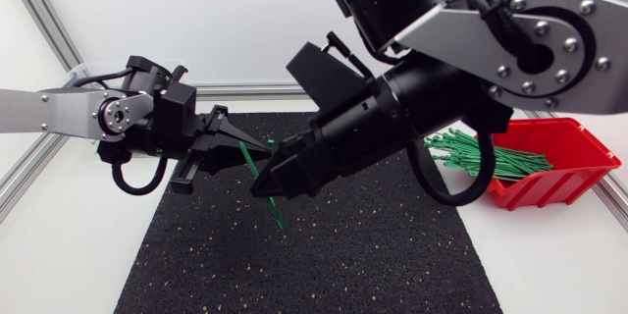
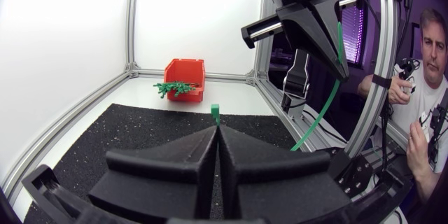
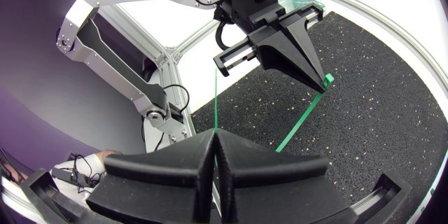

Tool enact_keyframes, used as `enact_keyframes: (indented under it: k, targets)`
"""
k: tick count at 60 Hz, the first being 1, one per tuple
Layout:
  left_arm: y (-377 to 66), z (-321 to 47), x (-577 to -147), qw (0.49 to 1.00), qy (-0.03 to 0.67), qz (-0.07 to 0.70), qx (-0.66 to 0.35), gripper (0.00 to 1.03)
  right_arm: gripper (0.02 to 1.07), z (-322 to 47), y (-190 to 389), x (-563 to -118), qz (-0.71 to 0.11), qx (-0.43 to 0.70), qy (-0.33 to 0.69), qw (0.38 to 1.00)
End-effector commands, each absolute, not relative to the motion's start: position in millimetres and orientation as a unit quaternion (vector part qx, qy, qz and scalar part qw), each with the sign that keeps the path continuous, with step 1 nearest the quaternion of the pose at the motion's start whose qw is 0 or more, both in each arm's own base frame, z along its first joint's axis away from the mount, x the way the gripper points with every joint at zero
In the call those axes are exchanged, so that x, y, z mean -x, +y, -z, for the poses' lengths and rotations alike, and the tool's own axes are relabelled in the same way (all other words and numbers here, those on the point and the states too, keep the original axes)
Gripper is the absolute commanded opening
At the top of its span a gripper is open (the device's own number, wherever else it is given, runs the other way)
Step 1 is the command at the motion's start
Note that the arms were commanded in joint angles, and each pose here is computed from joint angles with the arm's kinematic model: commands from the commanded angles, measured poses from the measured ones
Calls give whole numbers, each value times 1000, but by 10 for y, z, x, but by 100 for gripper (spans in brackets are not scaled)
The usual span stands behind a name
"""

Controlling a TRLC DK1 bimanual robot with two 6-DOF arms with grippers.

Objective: Take a green cable tie from the red box, thread the tail through the head to close it, then place it in the transparent bin on the left.

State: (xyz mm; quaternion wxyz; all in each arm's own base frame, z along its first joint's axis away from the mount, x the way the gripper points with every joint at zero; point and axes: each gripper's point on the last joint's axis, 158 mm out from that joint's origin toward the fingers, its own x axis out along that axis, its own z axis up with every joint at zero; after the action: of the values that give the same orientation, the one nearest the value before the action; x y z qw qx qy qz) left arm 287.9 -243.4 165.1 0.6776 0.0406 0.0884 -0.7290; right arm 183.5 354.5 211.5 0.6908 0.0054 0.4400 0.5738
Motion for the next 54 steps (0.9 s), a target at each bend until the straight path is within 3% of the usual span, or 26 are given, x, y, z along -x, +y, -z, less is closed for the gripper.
enact_keyframes:
  k: [1,9,14,20,33,54]
  targets:
    - [-2434,-1494,-2861,678,105,727,-34,4,7,-1960,3565,-1831,-567,-8,455,686]
    - [-2524,-1512,-2887,683,98,722,-60,4,7,-1958,3563,-1870,-566,-9,453,689]
    - [-2644,-1538,-2960,713,79,691,-94,4,7,-1947,3554,-1867,-566,-8,454,688]
    - [-2665,-2012,-3213,770,28,638,-11,3,7,-1968,3532,-1862,-567,-8,451,690]
    - [-2641,-2104,-3392,755,90,646,66,3,7,-2075,3499,-1825,-560,-26,453,693]
    - [-2611,-2218,-3225,739,128,651,118,3,7,-2264,3442,-1836,-530,-86,471,699]
